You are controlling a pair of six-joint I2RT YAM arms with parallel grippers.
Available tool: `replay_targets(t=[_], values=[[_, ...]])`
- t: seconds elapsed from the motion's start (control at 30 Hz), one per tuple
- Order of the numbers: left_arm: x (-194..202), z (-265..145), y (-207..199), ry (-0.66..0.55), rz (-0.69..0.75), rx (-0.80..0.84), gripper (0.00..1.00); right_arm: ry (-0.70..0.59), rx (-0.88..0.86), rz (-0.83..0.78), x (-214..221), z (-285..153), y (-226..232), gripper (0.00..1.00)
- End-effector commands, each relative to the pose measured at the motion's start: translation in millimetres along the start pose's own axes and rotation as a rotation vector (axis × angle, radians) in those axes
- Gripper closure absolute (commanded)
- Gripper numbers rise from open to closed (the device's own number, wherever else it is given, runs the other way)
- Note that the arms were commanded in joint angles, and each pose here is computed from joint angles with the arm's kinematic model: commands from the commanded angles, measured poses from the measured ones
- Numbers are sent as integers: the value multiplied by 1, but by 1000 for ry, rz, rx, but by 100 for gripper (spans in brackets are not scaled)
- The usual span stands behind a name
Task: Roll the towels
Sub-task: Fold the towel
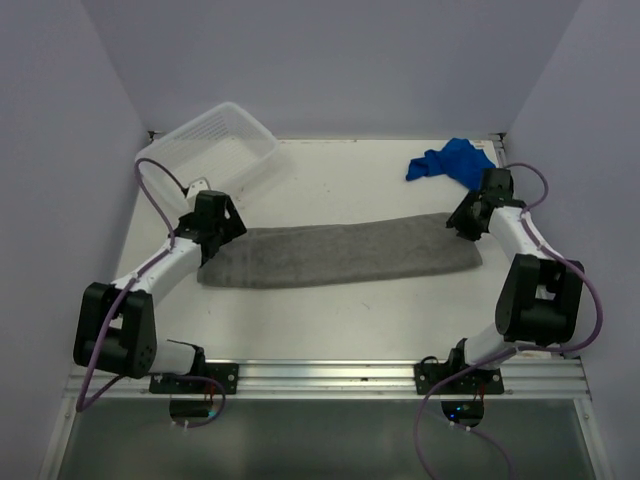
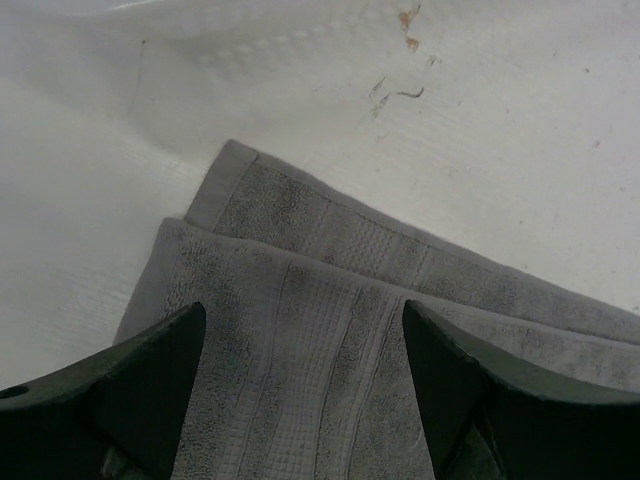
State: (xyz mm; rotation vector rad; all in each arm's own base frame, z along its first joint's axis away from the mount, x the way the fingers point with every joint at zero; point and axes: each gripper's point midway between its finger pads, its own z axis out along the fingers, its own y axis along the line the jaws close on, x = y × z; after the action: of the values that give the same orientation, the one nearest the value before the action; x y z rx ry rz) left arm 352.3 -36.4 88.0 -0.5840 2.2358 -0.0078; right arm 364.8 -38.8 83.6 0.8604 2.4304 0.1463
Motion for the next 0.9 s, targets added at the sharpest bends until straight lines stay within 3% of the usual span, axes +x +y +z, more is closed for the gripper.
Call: replay_targets(t=[0.0,0.23,0.4,0.57,0.8,0.87], values=[[-12,11,-7,-22,-57,-2,18,-3,-50,-43,8,3,19,62],[-3,28,-5,11,-62,-50,25,56,-68,-59,32,17,25,70],[7,35,6,24,-40,-98,36,56,-74,-69,37,15,27,71],[12,34,15,26,-27,-134,39,58,-74,-65,37,14,27,71],[22,37,25,49,-4,-172,64,56,-73,-63,37,13,27,71],[26,37,28,56,-1,-178,65,56,-71,-63,37,12,27,71]])
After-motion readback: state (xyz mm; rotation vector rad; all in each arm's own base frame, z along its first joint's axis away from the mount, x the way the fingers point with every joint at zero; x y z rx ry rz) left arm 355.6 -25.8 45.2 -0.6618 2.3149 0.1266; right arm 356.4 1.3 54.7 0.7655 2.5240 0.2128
